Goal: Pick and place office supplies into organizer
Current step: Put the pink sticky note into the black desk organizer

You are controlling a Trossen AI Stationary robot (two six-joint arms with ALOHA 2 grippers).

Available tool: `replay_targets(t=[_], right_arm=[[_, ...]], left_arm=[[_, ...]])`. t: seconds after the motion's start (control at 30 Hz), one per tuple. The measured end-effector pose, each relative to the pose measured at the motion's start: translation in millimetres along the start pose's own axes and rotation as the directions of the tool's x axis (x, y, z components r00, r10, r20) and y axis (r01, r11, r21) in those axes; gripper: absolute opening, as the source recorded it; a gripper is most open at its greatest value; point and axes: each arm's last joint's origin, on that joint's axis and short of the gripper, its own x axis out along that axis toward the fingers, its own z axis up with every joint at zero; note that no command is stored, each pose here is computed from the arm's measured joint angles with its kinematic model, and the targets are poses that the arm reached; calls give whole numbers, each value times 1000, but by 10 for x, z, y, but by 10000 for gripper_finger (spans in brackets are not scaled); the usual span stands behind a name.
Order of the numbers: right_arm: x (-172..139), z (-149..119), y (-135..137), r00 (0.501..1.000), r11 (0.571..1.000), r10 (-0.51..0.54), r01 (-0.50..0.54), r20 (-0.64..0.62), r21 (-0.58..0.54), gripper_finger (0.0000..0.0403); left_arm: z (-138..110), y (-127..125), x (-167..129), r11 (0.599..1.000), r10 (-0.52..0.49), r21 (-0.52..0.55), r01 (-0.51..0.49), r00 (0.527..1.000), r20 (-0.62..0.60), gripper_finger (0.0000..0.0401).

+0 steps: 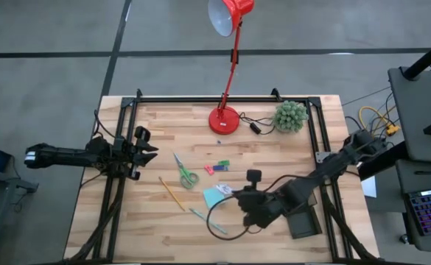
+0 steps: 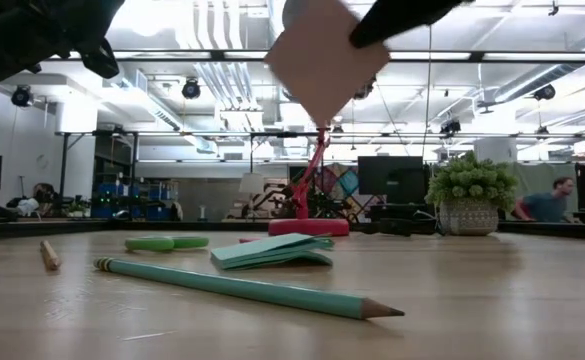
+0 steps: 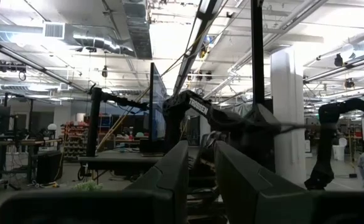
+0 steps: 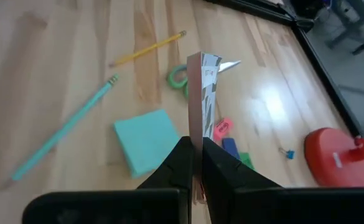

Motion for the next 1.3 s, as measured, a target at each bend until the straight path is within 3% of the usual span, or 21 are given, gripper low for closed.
replay_targets(t=[0.27, 0.57, 0.8, 1.03, 1.3], right_arm=[[-381, 45, -30, 992, 976, 121, -123, 25, 177, 13], [-680, -48, -11, 965, 894, 257, -218, -48, 391, 13], [-777, -215, 18, 905, 786, 360, -162, -229, 597, 13], [-887, -366, 56, 797, 697, 450, -32, -402, 717, 13], [-986, -400, 54, 727, 593, 515, 80, -453, 801, 13]], left_arm=[[7, 1, -1, 1000, 5, 2, -5, 1000, 7, 66], [13, 1, -2, 997, 6, 78, -7, 1000, 13, 66], [15, 1, -3, 997, 5, 77, -6, 1000, 14, 66], [20, 0, -5, 997, 5, 77, -7, 1000, 18, 66], [45, -2, -15, 996, 4, 93, -8, 999, 40, 66]])
